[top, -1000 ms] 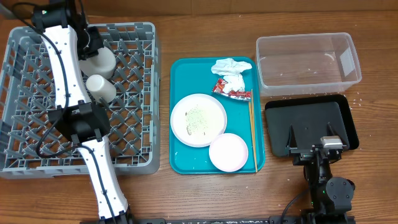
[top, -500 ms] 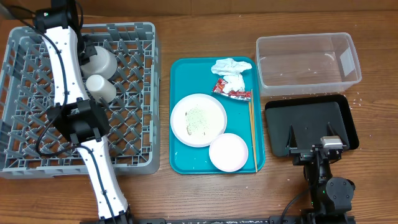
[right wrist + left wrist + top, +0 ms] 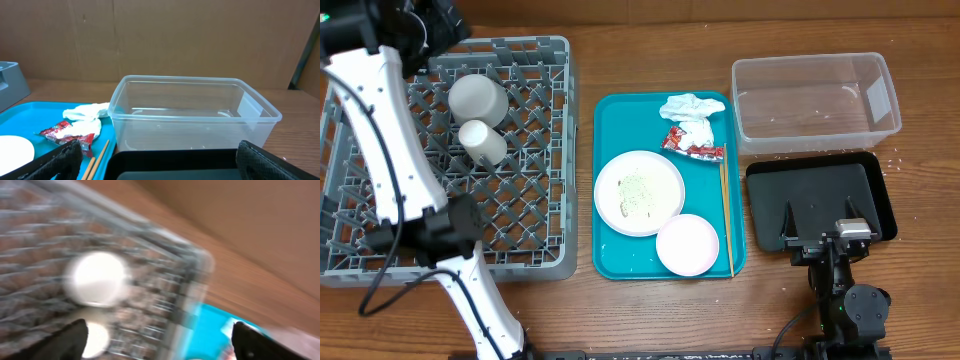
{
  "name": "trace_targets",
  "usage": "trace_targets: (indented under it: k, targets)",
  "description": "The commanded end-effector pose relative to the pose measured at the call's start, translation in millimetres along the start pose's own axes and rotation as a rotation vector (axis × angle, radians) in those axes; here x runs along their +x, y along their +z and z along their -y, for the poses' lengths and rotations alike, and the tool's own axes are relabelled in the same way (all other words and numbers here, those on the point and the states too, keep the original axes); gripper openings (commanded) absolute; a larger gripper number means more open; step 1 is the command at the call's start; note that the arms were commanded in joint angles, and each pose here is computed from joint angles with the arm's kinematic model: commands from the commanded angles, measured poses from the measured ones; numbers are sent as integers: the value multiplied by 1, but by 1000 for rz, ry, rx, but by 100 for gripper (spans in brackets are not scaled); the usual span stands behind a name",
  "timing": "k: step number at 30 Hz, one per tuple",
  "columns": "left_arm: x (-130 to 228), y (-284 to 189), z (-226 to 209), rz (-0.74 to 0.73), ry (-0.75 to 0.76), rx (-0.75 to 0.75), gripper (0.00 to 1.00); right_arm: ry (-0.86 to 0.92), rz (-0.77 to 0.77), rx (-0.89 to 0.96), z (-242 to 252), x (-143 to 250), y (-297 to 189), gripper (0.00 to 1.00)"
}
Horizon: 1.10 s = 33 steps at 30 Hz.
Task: Sort waste into correct bins and load items into the dishwasher
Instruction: 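Move the left gripper over to the red snack wrapper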
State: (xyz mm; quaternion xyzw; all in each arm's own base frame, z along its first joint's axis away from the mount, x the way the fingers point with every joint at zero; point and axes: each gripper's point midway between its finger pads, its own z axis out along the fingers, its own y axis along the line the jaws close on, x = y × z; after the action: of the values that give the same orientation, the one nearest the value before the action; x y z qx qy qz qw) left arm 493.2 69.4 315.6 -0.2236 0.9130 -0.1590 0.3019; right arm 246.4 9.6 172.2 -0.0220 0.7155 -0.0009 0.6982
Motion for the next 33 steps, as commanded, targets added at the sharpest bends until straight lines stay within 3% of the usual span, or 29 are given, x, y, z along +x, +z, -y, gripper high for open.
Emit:
trace_targets:
  k: [1,3,6,10,17,19,24,29,33]
  targets:
    - [39,-12,83,-175,61,413,97,0,5,-8,-2,2,0,100]
    - [60,-15,106,-236,144,497,97,0,5,-8,-2,2,0,100]
    - [94,-10,131,-300,286,502,97,0,5,-8,-2,2,0,100]
    - [144,19,154,-348,491,296,90,0,5,-8,-2,2,0,100]
    - [233,67,204,-417,775,121,95,0,5,-8,-2,2,0,100]
    - [258,82,212,-451,815,98,87,0,5,-8,-2,2,0,100]
    - [293,125,204,-484,718,-89,65,0,5,-8,-2,2,0,100]
    - [310,154,198,-503,542,-169,63,0,5,-8,-2,2,0,100]
    - [307,166,198,-479,348,-195,68,0,5,-8,-2,2,0,100]
